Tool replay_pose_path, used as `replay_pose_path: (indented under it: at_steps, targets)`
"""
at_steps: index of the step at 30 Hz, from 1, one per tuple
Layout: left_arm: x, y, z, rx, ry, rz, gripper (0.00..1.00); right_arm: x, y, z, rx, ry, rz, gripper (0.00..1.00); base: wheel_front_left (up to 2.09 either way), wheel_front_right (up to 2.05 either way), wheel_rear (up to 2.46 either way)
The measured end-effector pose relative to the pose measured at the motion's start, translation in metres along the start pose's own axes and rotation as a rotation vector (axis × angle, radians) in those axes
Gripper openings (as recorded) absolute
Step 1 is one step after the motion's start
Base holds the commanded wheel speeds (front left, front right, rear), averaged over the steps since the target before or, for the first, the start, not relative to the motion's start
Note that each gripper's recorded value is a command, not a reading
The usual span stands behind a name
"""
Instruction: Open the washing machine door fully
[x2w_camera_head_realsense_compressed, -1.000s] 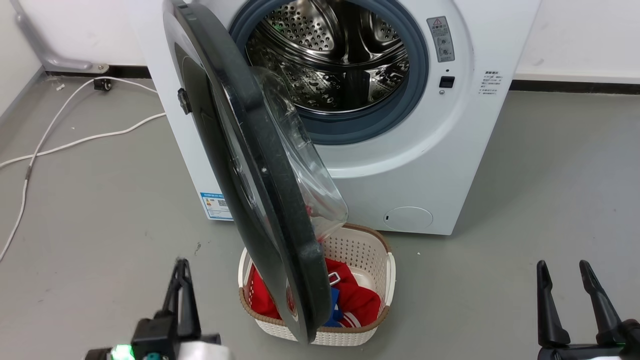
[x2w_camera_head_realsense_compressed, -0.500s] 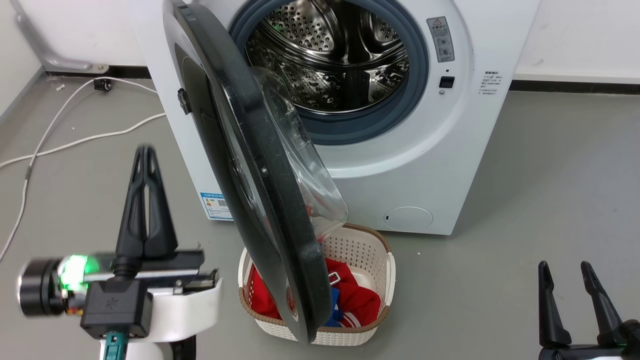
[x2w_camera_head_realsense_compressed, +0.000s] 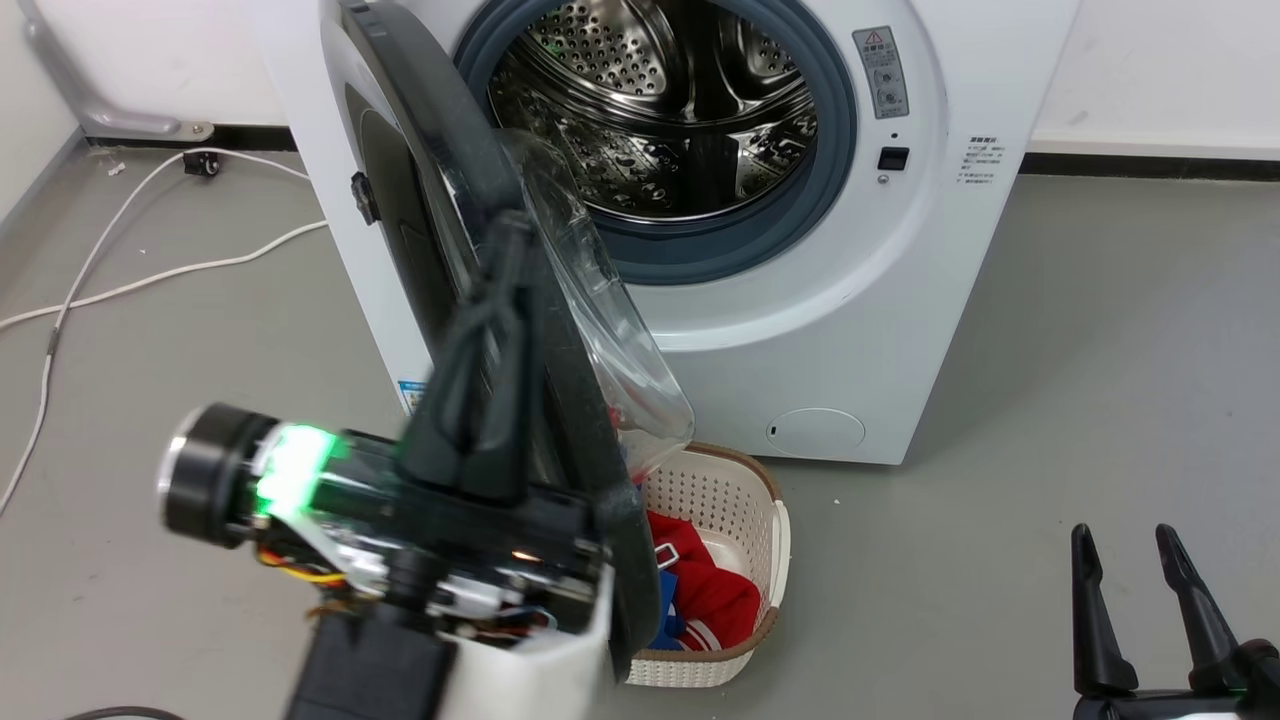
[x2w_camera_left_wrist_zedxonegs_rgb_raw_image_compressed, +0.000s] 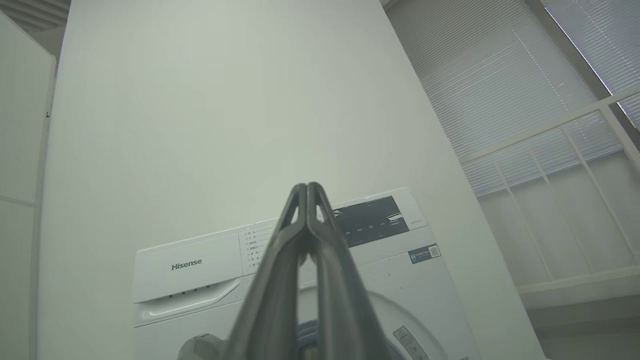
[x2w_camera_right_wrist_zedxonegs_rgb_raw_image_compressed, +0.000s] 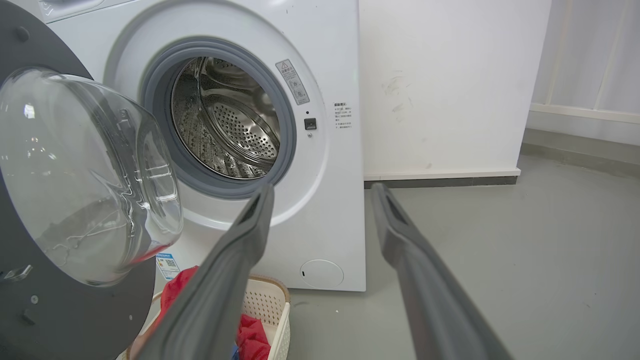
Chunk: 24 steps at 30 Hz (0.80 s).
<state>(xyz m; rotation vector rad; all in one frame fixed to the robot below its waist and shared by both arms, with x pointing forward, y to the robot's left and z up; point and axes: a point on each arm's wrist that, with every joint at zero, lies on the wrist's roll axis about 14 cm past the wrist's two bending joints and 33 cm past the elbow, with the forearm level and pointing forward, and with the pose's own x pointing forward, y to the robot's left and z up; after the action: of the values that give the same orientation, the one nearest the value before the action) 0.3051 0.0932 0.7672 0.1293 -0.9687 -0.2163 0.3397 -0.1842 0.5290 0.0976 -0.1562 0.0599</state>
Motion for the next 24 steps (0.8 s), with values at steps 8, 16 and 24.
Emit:
replay_pose_path:
  at_steps: [8, 16, 24]
  targets:
    - [-0.008, -0.057, 0.001, -0.150, 0.018, -0.162, 0.00, 0.001, -0.001, -0.002, -0.001, 0.007, -0.003, 1.00, 0.00, 0.00, 0.00]
    - [-0.034, -0.102, -0.022, -0.280, 0.147, -0.263, 0.00, 0.004, 0.002, -0.008, 0.000, 0.023, 0.007, 1.00, 0.00, 0.00, 0.00]
    - [-0.069, -0.123, -0.062, -0.329, 0.328, -0.302, 0.00, 0.009, 0.003, -0.016, 0.000, 0.047, 0.014, 1.00, 0.00, 0.00, 0.00]
